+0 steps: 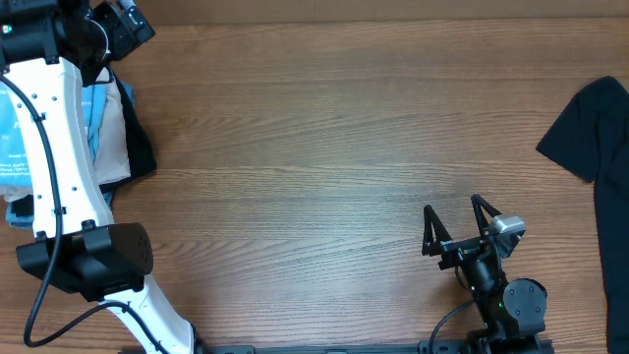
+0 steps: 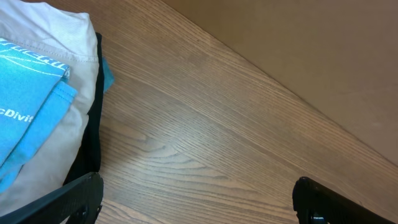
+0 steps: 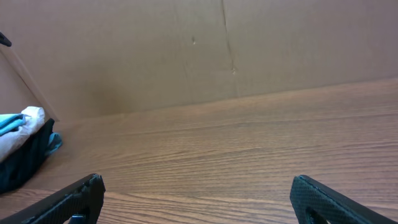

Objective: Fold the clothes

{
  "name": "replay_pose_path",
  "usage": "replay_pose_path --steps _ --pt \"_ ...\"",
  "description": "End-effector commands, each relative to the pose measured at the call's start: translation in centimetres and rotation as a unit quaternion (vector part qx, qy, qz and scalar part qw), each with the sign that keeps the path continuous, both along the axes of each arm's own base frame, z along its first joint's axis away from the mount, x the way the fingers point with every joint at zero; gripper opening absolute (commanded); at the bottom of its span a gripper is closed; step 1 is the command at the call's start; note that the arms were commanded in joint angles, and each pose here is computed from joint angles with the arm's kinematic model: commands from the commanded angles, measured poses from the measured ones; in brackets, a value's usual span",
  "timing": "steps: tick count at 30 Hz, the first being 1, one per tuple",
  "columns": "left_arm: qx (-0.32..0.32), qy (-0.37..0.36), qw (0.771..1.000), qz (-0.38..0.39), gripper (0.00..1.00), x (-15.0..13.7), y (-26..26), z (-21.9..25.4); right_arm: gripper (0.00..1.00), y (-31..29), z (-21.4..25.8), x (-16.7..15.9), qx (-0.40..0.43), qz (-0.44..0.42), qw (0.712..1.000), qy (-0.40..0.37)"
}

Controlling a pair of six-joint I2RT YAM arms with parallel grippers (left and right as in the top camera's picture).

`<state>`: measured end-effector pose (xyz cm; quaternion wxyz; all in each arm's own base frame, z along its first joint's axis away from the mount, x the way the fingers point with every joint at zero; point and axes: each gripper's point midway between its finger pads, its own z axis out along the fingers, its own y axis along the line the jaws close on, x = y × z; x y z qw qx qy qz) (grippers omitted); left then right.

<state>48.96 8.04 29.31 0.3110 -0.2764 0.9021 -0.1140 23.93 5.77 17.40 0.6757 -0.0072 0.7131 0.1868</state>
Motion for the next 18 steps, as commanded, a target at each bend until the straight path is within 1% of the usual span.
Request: replay_pose_path --steps 1,18 --pt "0.004 -0.013 1.0 0.001 1.0 -0.03 -0.14 1.06 1.0 -0.35 -0.21 0.09 0.004 -0.01 1.0 0.0" --pt "0.007 -0.014 1.0 0.003 1.0 -0.12 0.0 1.19 1.0 -0.35 -0.21 0.09 0.004 -0.01 1.0 0.0"
